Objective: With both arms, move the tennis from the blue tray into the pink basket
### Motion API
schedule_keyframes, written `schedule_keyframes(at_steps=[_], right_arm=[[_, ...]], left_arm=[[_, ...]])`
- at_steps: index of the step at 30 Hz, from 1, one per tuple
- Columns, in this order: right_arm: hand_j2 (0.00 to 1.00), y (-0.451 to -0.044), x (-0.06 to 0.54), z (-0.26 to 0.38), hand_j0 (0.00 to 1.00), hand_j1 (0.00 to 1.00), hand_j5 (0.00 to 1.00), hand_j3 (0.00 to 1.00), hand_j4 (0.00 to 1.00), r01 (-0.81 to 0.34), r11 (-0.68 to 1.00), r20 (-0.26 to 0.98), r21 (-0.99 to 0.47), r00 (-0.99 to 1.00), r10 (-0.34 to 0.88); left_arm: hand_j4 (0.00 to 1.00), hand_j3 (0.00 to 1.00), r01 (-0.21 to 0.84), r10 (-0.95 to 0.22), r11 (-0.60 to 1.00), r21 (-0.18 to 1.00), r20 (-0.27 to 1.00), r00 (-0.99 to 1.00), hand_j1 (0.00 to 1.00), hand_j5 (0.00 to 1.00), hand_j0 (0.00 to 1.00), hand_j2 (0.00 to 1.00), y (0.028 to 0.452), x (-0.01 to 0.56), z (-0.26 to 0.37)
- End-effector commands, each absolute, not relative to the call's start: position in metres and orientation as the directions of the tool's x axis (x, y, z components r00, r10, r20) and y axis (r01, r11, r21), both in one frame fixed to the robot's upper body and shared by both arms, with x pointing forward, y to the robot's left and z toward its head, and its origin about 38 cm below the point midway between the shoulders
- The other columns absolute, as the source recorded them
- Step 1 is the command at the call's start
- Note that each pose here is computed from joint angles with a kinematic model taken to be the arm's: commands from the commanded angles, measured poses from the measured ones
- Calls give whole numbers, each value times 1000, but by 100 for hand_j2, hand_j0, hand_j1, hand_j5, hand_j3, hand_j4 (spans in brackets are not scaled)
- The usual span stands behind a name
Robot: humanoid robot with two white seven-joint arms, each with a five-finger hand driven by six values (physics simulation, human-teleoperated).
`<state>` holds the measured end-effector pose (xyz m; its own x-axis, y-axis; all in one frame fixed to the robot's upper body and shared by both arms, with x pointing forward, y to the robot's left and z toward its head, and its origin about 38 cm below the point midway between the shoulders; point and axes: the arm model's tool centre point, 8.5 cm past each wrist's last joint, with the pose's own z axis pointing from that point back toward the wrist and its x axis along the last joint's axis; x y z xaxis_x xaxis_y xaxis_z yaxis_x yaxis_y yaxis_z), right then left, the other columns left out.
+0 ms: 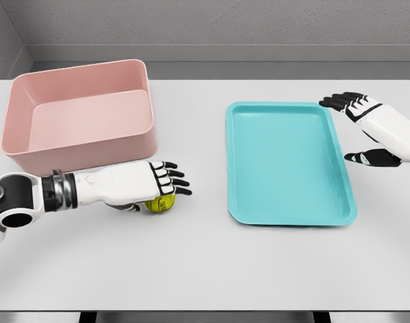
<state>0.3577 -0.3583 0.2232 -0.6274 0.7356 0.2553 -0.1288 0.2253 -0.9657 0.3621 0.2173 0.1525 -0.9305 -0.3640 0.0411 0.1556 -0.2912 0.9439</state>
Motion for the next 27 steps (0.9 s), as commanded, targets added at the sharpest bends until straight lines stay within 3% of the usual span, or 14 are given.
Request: schedule_keyframes(at_steps=[1, 12, 25, 27], right_arm=[[100, -359, 358, 224, 100, 100, 100, 100, 100, -129, 233, 261, -964, -627, 734], [100, -358, 357, 225, 100, 100, 100, 100, 100, -127, 233, 260, -964, -629, 732], [100, -358, 357, 225, 100, 100, 100, 100, 100, -127, 238, 264, -963, -631, 729], [100, -358, 357, 225, 100, 100, 100, 100, 100, -128, 238, 265, -963, -631, 730]], left_arm=[[100, 100, 159, -364, -286, 945, 47, -930, 100, 100, 100, 100, 217, 362, 153], [97, 97, 170, -357, -287, 943, 60, -932, 97, 97, 97, 97, 207, 366, 145], [46, 46, 207, -378, -346, 915, 67, -924, 46, 46, 46, 46, 218, 367, 138], [46, 46, 206, -379, -348, 915, 64, -923, 46, 46, 46, 46, 219, 368, 139]])
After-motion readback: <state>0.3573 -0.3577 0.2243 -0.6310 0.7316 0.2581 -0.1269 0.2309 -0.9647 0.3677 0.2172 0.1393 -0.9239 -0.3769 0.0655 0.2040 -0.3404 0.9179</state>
